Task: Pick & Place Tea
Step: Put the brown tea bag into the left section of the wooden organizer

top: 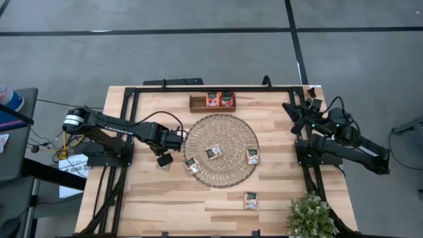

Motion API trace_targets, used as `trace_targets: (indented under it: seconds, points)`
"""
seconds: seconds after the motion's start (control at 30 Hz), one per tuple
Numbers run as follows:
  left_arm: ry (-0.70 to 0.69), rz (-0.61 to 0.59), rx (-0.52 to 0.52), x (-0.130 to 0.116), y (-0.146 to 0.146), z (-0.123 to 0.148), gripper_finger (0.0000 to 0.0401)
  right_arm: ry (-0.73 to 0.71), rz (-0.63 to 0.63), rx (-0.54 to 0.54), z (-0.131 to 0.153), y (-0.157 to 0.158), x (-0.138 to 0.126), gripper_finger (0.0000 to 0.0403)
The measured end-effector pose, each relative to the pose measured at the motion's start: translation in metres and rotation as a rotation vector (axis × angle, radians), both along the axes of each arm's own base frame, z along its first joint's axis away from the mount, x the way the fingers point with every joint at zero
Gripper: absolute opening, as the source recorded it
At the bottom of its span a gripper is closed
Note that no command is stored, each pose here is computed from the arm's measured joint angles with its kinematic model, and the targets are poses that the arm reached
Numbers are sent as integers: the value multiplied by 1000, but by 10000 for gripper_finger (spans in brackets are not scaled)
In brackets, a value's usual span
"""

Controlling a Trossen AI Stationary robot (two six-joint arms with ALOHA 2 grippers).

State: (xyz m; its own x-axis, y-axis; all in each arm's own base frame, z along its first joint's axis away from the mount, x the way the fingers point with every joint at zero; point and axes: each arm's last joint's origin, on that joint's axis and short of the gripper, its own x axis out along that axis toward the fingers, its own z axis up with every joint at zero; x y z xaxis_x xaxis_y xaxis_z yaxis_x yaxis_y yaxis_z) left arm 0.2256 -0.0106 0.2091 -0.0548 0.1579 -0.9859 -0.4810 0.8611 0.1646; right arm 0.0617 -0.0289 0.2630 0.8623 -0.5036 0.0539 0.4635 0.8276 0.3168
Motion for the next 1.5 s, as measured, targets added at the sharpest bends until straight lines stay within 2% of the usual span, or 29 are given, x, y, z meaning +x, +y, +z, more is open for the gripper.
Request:
trace_targets:
  seconds: [0.2,0.37,0.67,0.8,0.93,1.3,1.5]
  points:
    - [-80,-120,-28,9,-1,-3,47,-7,0,9,0,0,0,0]
    - [-131,-207,-55,15,-3,-3,74,-7,0,9,0,0,0,0]
    - [-102,-390,-73,16,-3,-7,144,-7,1,9,0,0,0,0]
    - [-81,-523,-98,11,-4,-19,156,-7,0,9,0,0,0,0]
    - [-28,-597,-115,2,-3,-32,156,-6,0,10,0,0,0,0]
    - [-126,-620,-166,7,0,-38,156,-5,0,10,0,0,0,0]
    - [-100,-614,-182,8,11,-44,156,-9,0,17,0,0,0,0]
